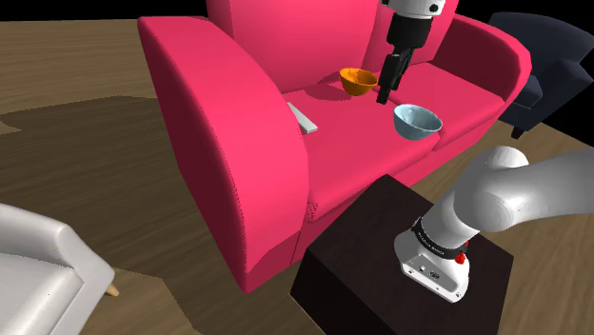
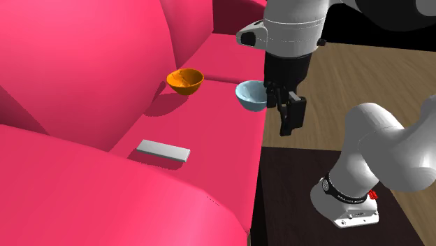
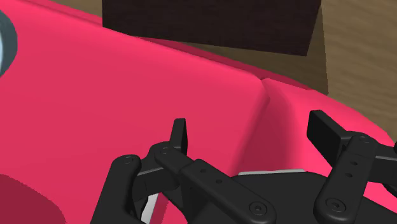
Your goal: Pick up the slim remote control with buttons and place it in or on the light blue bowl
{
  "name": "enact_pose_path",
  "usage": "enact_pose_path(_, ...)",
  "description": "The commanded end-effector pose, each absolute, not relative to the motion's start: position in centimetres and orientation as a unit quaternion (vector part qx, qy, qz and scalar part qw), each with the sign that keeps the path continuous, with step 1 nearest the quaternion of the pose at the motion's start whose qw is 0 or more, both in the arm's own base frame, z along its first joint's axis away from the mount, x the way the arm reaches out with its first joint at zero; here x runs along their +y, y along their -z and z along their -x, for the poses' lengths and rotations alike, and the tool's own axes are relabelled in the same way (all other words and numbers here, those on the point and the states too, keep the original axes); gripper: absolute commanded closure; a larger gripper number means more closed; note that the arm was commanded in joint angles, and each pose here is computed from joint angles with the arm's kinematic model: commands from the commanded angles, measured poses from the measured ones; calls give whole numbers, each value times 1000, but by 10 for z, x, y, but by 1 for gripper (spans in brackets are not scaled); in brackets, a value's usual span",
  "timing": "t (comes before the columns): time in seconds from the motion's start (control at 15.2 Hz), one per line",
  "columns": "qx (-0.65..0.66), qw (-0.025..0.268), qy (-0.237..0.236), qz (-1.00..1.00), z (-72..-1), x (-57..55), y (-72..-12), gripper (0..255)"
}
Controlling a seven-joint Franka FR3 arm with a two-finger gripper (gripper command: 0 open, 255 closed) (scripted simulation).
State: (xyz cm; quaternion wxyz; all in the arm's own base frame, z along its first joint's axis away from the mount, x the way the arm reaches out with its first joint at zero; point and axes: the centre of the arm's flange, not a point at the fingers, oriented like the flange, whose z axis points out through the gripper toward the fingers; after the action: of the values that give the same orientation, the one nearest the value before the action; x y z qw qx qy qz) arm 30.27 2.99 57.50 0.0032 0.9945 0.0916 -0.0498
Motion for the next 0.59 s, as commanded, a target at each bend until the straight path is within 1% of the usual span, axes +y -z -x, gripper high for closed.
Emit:
enact_pose_path(0.0,92,3,50,-995,-303,30,-575,0)
enact_pose_path(0.53,71,5,37,-997,-379,5,-512,0)
